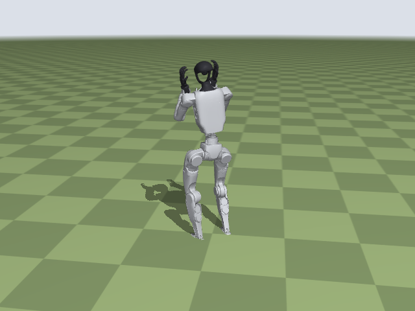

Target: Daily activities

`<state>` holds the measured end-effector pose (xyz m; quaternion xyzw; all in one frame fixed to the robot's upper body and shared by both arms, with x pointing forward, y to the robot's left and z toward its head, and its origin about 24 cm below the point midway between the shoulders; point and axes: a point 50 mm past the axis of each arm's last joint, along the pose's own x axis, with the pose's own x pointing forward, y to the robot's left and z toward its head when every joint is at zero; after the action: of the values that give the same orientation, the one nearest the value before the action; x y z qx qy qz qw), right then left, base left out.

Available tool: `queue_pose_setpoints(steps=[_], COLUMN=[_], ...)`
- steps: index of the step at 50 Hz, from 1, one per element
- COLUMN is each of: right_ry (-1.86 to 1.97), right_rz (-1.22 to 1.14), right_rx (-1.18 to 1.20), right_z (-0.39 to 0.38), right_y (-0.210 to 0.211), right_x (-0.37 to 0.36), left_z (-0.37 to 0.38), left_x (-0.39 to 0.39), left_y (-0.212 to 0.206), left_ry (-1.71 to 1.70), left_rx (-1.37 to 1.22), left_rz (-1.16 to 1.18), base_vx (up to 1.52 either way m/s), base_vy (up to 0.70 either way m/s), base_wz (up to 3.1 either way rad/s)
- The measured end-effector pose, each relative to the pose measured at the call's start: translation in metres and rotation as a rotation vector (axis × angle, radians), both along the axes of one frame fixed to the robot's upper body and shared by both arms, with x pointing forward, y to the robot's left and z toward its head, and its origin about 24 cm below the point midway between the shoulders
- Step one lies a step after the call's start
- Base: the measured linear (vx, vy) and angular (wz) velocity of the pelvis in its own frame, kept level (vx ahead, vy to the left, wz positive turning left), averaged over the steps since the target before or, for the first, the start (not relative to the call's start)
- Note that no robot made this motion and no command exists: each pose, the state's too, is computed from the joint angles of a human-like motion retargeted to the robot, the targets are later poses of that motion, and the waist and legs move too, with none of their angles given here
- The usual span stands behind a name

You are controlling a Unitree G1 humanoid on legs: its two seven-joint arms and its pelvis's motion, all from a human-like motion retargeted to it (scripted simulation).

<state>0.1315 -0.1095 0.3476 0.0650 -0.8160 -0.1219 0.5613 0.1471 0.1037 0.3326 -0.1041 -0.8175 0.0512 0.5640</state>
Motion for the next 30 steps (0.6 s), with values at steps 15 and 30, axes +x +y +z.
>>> queue_pose_setpoints(steps=[15, 30], right_ry=[-0.137, -0.175], right_rz=[0.078, 0.151], right_rx=[0.081, 0.127], right_z=[0.004, 0.001], right_y=[-0.001, -0.004], right_x=[-0.023, -0.029], left_z=[0.004, 0.003], left_x=[-0.019, -0.020], left_y=[-0.011, -0.005], left_ry=[-0.068, -0.070], left_rx=[0.064, 0.049], left_rz=[-0.268, -0.302], base_vx=[0.00, 0.00], base_vy=[0.00, 0.00], base_wz=[0.00, 0.00])
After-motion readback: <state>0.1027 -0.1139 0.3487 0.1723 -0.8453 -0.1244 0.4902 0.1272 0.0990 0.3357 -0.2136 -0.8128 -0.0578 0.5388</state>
